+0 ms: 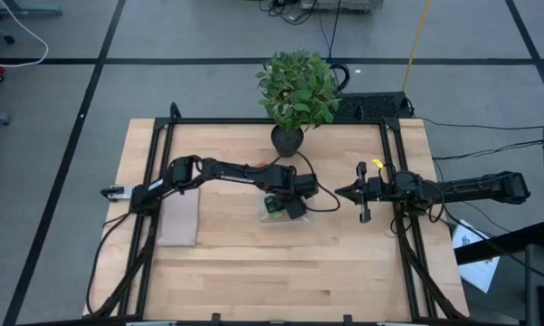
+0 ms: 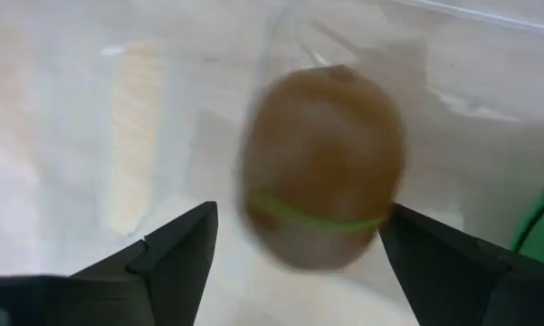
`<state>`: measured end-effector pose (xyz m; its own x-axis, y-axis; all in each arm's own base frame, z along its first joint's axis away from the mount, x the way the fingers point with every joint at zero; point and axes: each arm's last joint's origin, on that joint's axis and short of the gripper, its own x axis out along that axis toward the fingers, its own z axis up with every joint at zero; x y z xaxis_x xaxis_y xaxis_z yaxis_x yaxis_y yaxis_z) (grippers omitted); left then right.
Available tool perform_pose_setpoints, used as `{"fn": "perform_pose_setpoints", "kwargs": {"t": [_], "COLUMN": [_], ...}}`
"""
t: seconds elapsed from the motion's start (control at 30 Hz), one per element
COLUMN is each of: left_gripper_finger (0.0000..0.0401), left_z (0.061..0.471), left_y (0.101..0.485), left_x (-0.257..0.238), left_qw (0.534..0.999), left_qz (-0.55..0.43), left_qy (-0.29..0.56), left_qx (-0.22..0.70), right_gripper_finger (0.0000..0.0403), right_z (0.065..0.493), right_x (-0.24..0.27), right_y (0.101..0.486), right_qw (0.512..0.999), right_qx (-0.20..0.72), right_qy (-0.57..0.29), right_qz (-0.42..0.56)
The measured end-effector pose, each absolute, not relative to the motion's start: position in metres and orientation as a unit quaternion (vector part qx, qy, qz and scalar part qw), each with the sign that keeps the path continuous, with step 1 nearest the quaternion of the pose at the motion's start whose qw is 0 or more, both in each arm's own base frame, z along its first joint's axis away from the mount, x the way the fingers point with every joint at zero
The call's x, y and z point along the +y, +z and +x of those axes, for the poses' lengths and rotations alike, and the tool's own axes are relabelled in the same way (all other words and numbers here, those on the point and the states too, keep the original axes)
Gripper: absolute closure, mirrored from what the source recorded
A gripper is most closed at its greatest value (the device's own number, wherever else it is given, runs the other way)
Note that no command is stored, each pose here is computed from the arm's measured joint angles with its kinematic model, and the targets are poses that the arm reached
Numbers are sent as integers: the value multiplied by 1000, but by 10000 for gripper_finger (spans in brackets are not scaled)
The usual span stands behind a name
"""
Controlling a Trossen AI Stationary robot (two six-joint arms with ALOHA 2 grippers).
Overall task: Pick and placing Produce into tupperware
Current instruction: Put the red tomato into the transparent bin
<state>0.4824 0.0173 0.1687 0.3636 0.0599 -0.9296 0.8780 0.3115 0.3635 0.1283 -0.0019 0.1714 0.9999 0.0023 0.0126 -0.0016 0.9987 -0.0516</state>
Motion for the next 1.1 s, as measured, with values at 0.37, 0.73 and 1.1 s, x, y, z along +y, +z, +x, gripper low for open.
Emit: {"fn": "perform_pose_setpoints", "kwargs": {"t": [0.37,0.73,1.1], "left_gripper_finger": [98,135,293], "left_z": [473,470,473], "left_y": [198,212,213], "left_x": [7,-13,-14], "left_qw": [664,674,681], "left_qz": [499,502,506], "left_qy": [-295,-264,-255], "left_qx": [473,472,463], "right_gripper_finger": [403,403,403], "right_z": [129,129,129], "right_x": [-2,-2,-2], "right_y": [172,171,171], "right_qw": [1000,1000,1000], "right_qx": [-8,-5,-5], "right_qy": [1,1,1], "right_qz": [-27,-24,-24]}}
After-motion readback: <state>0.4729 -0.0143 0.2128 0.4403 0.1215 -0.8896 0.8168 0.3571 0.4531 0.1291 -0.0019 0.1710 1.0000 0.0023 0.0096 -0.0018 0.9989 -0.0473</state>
